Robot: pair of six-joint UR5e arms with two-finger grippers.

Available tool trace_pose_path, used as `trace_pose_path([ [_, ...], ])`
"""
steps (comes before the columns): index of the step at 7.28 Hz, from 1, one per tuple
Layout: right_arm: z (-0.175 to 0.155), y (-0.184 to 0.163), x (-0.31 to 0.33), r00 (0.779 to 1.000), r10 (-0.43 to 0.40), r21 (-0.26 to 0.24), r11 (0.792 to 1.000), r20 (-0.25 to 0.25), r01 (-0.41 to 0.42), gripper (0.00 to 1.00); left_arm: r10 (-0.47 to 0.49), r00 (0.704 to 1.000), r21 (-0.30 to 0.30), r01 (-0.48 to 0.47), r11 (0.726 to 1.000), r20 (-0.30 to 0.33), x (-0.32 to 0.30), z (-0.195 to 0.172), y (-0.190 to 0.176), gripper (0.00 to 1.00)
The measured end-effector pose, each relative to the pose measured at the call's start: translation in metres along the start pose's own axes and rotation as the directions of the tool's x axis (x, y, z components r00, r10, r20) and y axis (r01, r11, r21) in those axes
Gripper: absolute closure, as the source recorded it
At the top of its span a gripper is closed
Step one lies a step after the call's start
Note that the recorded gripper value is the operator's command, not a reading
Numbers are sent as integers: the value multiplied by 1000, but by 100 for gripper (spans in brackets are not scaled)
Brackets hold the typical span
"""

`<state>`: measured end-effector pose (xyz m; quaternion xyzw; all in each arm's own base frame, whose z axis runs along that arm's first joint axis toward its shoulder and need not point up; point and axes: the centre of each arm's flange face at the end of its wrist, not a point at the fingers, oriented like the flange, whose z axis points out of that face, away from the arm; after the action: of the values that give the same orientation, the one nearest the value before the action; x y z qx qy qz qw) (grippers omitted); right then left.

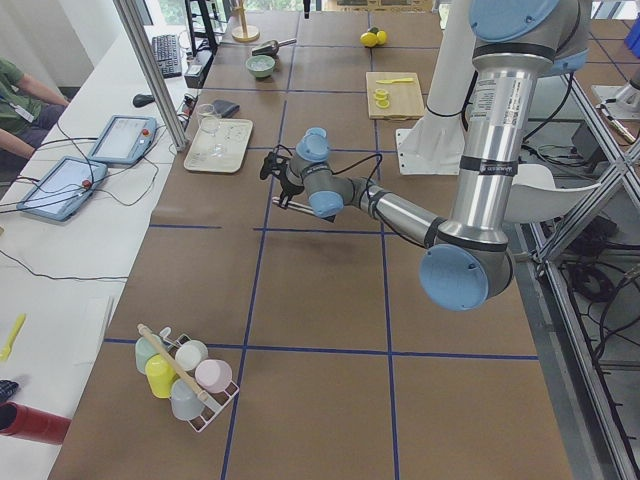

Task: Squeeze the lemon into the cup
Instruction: 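Lift the muddler with the left gripper and move it over the cup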

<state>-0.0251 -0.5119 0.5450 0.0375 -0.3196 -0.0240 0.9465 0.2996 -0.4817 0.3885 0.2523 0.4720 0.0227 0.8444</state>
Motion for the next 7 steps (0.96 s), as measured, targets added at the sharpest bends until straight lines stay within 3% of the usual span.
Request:
trace_pose_path([
  [3, -1, 0, 4, 1000, 7, 2, 1000, -1, -7, 0, 97, 980, 180, -65, 982, -175, 77, -48, -55, 100],
  [5, -2, 1, 7, 1000, 13, 3, 1000, -2, -13, 0, 225, 915, 353, -99, 930, -336, 109, -81, -66, 100],
  [7, -1, 5, 12, 1000, 22, 0, 1000, -4, -22, 0, 350, 826, 509, -90, 856, -442, 129, -102, -72, 100],
])
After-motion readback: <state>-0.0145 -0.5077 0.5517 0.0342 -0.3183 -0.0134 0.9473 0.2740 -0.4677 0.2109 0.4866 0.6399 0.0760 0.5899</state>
